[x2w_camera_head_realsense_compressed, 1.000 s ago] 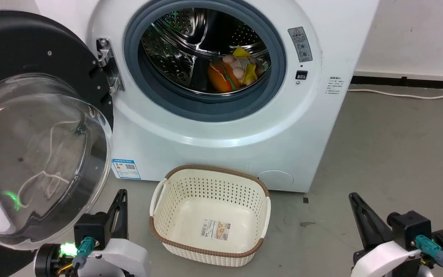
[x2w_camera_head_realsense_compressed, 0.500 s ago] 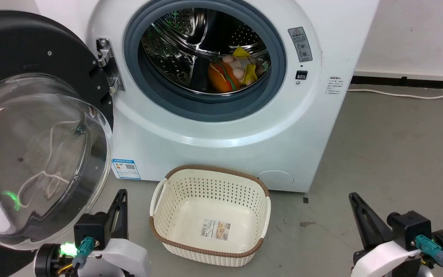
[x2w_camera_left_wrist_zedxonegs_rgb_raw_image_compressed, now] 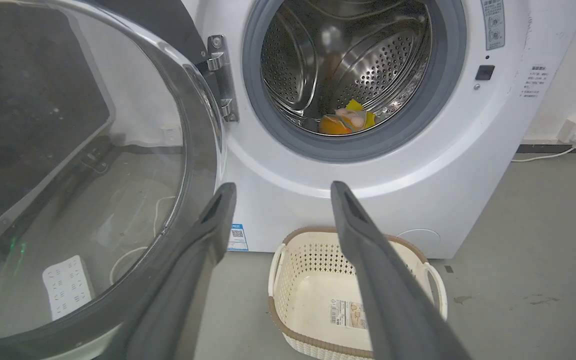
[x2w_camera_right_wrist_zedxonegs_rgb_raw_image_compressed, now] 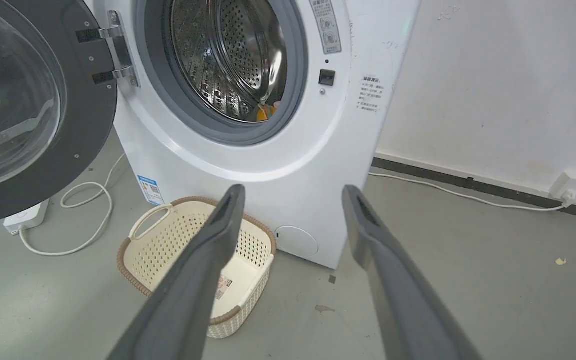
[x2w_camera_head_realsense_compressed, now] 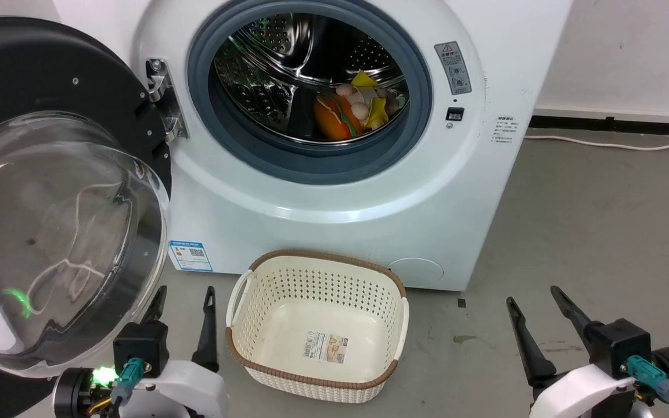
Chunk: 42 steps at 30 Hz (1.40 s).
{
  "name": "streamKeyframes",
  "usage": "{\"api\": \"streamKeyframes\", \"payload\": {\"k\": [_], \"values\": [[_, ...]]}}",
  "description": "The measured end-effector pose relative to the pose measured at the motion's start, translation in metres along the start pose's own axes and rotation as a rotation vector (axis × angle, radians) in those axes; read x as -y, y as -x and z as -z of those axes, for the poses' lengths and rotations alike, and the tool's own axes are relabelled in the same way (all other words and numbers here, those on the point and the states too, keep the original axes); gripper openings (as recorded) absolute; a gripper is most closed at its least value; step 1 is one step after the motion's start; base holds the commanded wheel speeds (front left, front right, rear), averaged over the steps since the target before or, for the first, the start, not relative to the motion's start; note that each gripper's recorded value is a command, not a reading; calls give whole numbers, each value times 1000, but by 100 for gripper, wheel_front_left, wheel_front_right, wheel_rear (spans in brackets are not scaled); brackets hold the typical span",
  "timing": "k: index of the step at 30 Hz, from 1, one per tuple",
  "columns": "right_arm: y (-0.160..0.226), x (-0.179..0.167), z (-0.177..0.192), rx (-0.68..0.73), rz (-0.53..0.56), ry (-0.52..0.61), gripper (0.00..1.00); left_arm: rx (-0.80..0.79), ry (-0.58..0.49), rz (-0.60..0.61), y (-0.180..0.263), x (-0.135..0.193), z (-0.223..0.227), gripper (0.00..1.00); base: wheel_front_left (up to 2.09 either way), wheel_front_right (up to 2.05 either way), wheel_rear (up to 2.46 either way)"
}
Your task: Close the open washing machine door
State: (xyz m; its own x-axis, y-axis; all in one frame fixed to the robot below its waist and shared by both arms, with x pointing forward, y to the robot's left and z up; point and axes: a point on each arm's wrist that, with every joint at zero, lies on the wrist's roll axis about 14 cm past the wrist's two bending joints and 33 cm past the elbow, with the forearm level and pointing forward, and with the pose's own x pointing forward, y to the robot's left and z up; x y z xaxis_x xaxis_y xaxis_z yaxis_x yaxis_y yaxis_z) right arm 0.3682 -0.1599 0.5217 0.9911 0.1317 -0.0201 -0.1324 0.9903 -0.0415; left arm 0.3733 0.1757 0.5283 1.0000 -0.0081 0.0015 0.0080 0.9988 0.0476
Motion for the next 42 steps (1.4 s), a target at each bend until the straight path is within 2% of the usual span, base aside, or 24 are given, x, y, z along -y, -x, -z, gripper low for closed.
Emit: {"api": "streamKeyframes", "payload": {"k": [21, 42], "values": [[-6, -15, -3, 36, -45, -48, 100, 35, -3, -20, 9, -7, -3, 100, 0, 0, 0], [-33, -87, -14, 82, -261, -95, 100, 69, -14, -180, 40, -56, -6, 100, 0, 0, 0]]}}
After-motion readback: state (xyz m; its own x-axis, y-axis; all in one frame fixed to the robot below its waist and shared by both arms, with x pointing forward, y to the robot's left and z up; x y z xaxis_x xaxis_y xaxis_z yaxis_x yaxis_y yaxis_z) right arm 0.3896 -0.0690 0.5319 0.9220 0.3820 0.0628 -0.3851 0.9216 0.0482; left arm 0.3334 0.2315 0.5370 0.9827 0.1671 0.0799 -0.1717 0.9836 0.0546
